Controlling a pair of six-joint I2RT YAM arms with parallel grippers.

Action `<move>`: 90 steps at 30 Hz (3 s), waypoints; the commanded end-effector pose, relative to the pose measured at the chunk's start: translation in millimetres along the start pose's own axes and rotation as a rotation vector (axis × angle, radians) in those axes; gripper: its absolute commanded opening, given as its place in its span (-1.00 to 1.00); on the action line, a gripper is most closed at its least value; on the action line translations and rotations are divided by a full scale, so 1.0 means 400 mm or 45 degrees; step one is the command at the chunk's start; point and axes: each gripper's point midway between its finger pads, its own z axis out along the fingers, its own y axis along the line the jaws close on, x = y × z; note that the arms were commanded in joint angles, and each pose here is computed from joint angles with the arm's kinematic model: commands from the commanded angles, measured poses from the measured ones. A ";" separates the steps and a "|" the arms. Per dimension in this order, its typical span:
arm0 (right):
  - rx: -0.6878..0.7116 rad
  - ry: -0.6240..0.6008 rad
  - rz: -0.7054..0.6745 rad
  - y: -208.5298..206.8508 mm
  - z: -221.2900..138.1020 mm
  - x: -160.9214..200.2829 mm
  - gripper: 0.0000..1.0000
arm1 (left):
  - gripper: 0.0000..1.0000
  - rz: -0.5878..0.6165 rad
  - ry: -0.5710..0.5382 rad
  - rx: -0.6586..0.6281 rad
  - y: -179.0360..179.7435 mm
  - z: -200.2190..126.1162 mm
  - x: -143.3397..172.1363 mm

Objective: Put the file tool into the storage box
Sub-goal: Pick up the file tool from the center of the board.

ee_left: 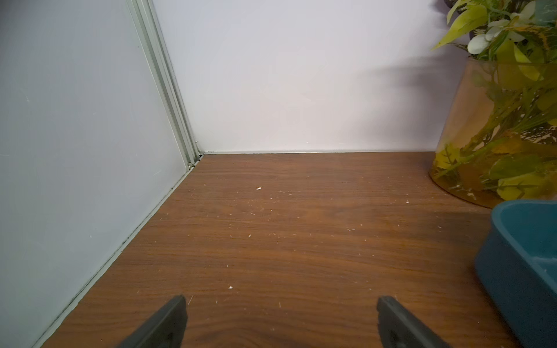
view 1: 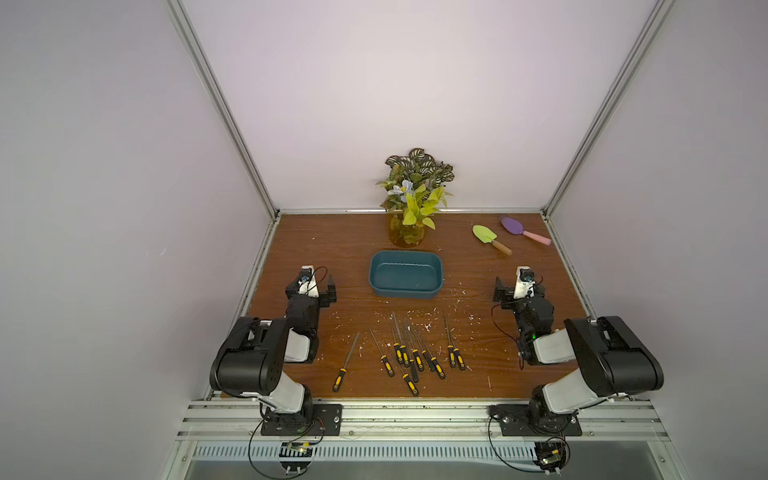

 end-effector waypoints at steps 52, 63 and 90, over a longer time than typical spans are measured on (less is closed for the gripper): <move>-0.459 0.195 0.558 0.206 -0.144 -0.219 0.82 | 0.99 -0.595 0.253 0.230 -0.194 -0.089 -0.288; -0.651 0.522 0.371 0.385 -0.289 -0.054 0.61 | 0.99 -0.332 0.562 0.474 -0.390 -0.124 -0.235; -0.575 0.886 0.034 0.432 -0.474 0.232 -0.17 | 0.99 -0.177 0.445 0.430 -0.311 -0.184 -0.295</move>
